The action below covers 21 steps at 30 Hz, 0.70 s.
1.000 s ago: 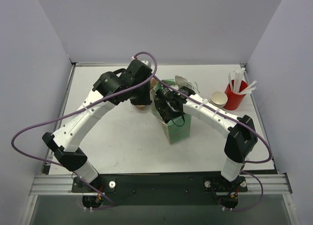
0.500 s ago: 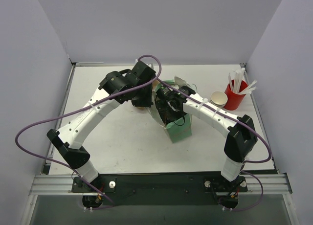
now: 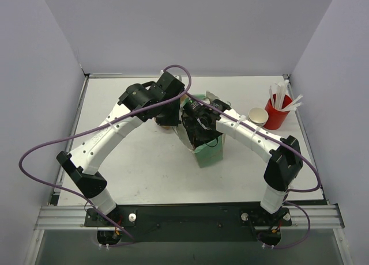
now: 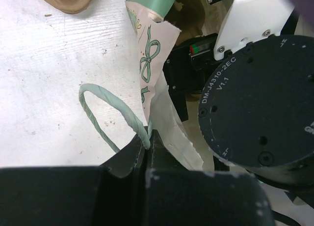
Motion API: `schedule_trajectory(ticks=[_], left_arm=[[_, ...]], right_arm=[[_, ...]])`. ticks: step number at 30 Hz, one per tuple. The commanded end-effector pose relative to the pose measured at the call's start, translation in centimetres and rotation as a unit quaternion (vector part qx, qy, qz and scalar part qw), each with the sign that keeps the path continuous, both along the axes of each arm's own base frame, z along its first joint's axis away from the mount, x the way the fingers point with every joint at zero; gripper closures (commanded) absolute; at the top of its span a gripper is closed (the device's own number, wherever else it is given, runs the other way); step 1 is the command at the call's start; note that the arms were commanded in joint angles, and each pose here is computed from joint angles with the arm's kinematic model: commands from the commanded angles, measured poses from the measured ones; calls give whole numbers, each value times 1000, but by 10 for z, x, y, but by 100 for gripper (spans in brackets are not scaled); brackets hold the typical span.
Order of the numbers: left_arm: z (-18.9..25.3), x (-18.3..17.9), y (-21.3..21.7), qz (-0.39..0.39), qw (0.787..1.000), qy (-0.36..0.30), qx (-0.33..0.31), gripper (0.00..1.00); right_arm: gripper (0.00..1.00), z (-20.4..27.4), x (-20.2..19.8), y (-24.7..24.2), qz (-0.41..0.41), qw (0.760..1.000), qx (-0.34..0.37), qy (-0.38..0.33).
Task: Pack the takeout coffee
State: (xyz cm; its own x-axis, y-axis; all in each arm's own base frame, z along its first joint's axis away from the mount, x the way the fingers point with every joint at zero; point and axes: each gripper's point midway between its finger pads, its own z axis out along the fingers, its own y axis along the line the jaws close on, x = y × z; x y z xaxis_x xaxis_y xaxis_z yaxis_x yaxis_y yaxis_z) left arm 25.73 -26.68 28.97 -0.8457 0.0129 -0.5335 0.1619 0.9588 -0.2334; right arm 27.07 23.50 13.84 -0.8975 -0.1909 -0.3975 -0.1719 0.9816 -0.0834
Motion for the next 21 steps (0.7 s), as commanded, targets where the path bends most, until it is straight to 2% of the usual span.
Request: schedule_trajectory(ticks=[1, 21], left_arm=[[4, -2, -5, -16, 1000, 0, -4, 100], [2, 3, -11, -18, 1000, 5, -10, 100]], right_arm=[[0, 14, 2, 4, 10, 1000, -5, -12], [0, 32, 0, 13, 34, 998, -26, -45]])
